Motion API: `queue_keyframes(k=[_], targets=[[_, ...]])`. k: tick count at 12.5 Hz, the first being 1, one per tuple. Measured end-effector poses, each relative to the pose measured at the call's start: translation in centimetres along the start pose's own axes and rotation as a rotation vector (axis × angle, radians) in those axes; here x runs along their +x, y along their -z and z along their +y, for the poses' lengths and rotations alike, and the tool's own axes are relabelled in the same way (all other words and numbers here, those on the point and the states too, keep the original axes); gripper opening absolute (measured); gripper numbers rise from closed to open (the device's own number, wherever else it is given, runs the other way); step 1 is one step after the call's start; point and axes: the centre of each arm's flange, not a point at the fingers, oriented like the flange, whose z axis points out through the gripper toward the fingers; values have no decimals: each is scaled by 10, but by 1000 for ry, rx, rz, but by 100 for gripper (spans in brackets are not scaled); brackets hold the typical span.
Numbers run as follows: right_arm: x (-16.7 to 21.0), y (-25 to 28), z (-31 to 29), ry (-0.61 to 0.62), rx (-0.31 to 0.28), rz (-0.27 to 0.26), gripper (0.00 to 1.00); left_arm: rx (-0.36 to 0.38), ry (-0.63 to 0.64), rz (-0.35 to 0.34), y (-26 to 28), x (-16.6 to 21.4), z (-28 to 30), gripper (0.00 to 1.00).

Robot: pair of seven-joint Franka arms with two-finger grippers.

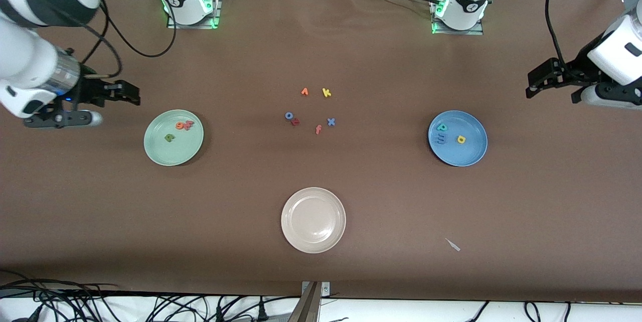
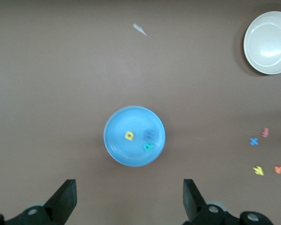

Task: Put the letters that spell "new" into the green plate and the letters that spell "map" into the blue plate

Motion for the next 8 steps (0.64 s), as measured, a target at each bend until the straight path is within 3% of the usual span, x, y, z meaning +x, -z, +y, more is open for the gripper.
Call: queue_keyframes(k=[3, 5, 8], targets=[[-7, 13, -3, 21, 11, 6, 93, -8, 12, -15, -1, -24, -4, 100], [-15, 23, -1, 33, -13, 9, 94, -8, 21, -23, -4, -27, -9, 100], [-24, 38, 4, 48, -33, 28, 96, 64, 13, -27, -7, -27, -11, 100]])
